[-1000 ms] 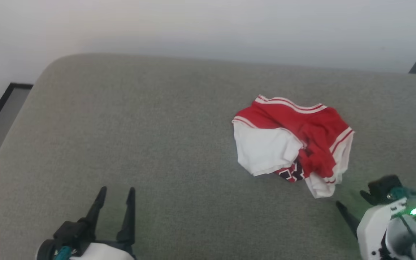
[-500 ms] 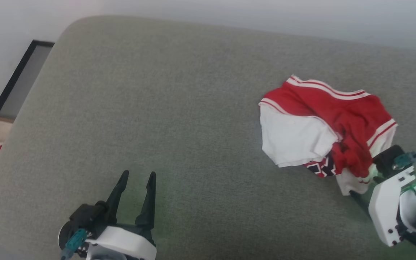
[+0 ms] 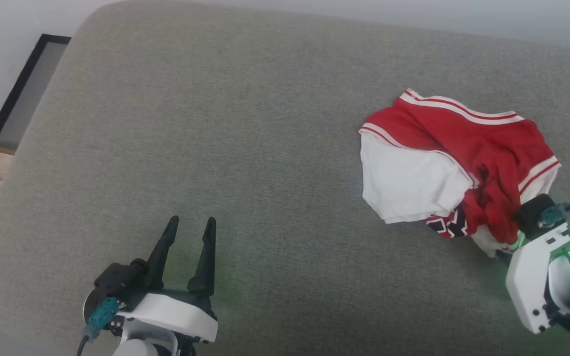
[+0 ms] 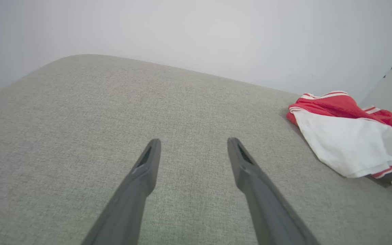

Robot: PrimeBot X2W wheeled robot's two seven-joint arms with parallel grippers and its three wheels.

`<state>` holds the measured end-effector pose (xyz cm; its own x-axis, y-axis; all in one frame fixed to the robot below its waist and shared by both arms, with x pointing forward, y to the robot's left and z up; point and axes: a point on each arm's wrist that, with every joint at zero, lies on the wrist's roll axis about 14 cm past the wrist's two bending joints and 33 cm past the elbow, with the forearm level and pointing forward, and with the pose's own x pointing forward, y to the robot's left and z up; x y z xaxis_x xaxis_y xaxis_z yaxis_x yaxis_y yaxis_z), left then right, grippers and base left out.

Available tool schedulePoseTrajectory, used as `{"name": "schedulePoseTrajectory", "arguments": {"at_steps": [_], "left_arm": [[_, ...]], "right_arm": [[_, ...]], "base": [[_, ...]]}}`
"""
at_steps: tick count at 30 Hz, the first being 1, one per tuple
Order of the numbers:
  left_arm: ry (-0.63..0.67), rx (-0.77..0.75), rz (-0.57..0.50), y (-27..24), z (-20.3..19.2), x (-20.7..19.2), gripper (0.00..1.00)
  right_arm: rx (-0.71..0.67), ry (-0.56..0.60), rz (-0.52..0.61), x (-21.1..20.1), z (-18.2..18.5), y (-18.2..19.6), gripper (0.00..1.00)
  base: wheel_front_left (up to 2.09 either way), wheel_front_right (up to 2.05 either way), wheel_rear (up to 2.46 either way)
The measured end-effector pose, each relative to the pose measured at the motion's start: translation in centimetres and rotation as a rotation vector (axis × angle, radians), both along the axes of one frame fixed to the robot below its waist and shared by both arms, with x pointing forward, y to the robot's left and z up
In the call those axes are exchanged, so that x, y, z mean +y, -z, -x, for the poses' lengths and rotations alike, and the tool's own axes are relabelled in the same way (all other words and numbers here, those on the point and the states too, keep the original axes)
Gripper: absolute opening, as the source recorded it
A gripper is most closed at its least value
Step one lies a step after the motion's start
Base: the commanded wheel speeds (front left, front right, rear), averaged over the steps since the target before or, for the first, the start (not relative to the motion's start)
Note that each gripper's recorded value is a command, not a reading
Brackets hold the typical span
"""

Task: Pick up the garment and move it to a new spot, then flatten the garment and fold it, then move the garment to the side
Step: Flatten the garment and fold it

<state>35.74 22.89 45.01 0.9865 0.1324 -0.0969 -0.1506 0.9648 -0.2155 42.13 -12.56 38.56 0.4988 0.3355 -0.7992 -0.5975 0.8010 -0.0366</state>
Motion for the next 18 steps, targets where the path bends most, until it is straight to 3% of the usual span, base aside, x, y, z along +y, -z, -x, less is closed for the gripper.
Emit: {"name": "schedulePoseTrajectory", "arguments": {"at_steps": [8,18], "left_arm": [[0.028,-0.004,0.007,0.1,-0.9,-0.8,1.0],[0.08,-0.007,0.008,0.3,-2.3,-2.3,1.0]], "right_arm": [[-0.117,0.147,0.076,-6.4,-2.4,-2.3,0.0],[-0.235,0.443,0.141,-16.8,-3.4,-5.0,0.0]], "base": [[0.0,0.0,0.0],[0.0,0.0,0.0]]}}
